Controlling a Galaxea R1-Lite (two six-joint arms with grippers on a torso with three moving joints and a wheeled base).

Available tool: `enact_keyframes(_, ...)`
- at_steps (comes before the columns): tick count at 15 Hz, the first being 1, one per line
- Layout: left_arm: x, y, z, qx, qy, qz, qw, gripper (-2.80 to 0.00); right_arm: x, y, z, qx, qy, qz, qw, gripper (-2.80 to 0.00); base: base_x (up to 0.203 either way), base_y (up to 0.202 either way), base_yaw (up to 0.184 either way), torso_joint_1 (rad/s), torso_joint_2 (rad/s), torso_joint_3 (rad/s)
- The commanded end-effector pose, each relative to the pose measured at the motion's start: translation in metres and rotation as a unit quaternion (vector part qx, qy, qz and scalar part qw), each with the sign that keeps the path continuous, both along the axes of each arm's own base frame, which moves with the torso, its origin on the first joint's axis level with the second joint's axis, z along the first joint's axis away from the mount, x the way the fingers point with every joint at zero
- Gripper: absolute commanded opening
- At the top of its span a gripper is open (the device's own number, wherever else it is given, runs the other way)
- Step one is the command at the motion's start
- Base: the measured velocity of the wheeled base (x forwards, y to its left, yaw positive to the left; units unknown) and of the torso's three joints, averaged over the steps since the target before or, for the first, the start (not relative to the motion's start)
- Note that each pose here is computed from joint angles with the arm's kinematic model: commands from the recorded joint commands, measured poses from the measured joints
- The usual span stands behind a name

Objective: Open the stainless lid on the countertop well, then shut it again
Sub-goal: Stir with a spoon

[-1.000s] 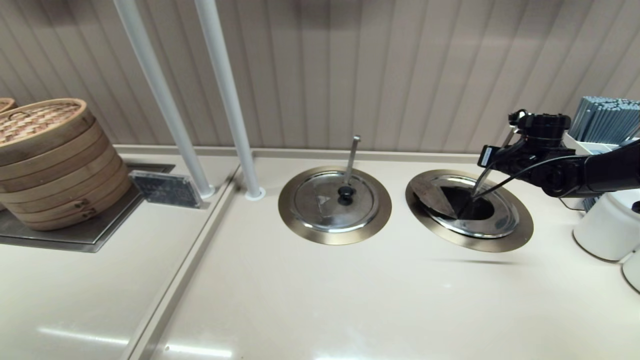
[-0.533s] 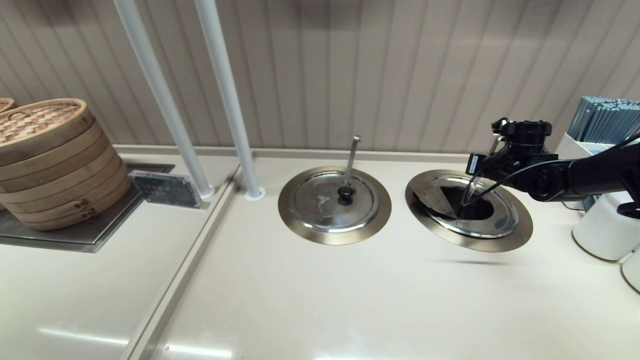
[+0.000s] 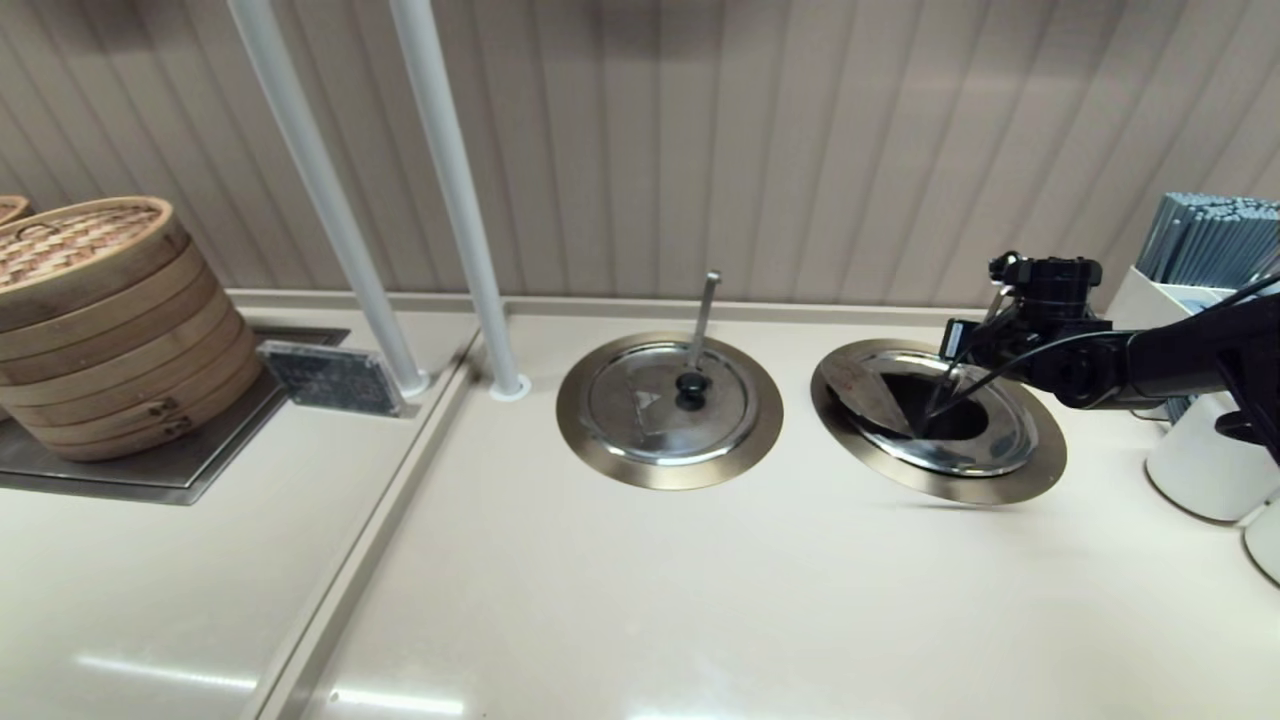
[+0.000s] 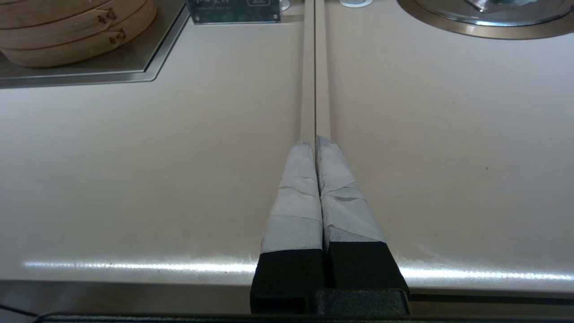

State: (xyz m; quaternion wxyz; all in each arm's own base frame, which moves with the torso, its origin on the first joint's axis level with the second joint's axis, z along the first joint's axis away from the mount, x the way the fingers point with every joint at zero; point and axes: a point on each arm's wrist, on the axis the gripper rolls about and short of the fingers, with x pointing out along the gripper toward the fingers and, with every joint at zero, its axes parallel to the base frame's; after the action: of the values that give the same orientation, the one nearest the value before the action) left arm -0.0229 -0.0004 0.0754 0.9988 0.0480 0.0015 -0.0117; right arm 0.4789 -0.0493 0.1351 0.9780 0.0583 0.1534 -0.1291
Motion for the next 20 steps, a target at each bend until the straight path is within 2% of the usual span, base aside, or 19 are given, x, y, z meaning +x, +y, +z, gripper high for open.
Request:
enact_keyframes(1, 0.000, 0.000, 0.000, 0.000, 0.000, 0.000, 1.0000, -2.80, 0.004, -0.006, -0.007, -0.002, 0.003, -0.005, 1.000, -2.80, 0.000, 0.000, 0.000, 0.000, 0.00, 0.000)
enact_keyframes(8, 0.000, 0.000, 0.000, 0.000, 0.000, 0.000, 1.0000, -2.80, 0.008, -0.012, 0.005, -0.003, -0.019, -0.019, 1.000, -2.80, 0.000, 0.000, 0.000, 0.000, 0.00, 0.000)
enact_keyframes(20, 0.000, 0.000, 0.000, 0.000, 0.000, 0.000, 1.0000, -2.80, 0.008, -0.013, -0.001, -0.001, -0.011, -0.023, 1.000, -2.80, 0.000, 0.000, 0.000, 0.000, 0.00, 0.000)
